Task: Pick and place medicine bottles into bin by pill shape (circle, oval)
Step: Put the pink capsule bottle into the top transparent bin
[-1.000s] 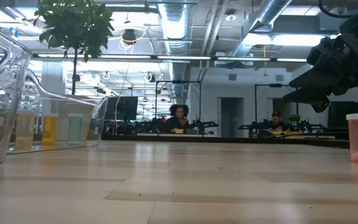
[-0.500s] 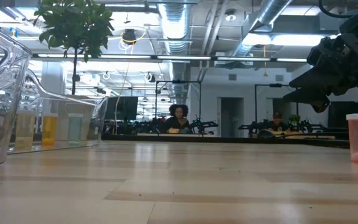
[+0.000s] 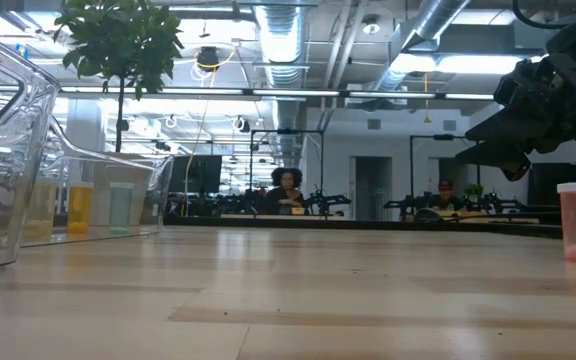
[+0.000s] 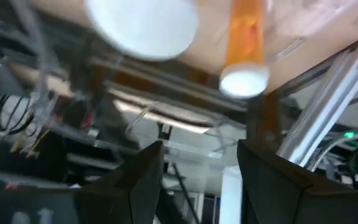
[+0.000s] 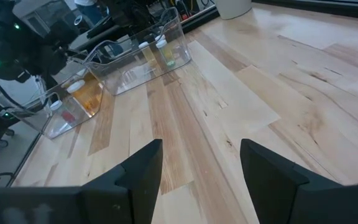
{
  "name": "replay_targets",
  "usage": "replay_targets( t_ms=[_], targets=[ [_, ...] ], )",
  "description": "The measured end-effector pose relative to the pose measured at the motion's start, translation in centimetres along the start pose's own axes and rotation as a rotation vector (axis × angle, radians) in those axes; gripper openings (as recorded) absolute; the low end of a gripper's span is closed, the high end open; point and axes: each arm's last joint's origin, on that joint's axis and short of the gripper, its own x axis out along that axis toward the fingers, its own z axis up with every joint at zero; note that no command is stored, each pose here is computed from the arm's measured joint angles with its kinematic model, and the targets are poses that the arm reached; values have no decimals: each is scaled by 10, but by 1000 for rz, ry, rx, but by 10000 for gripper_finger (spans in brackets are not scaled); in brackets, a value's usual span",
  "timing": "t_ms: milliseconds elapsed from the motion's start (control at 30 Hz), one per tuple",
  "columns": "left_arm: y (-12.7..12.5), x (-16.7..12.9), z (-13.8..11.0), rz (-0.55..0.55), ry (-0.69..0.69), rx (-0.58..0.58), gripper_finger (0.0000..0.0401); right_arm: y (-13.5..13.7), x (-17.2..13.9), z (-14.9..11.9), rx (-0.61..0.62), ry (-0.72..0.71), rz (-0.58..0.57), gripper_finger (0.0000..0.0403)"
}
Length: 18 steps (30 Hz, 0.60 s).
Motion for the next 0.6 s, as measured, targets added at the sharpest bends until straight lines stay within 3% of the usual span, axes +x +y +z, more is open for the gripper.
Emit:
replay_targets(
  t_ms=[400,600],
  targets=[
    [1,-12,-9,-44,6,51,199,0,0,0,0,-1,0,225],
    [-1,-33,-12,-68,-99,121,199,0,0,0,0,0,0,225]
  ],
)
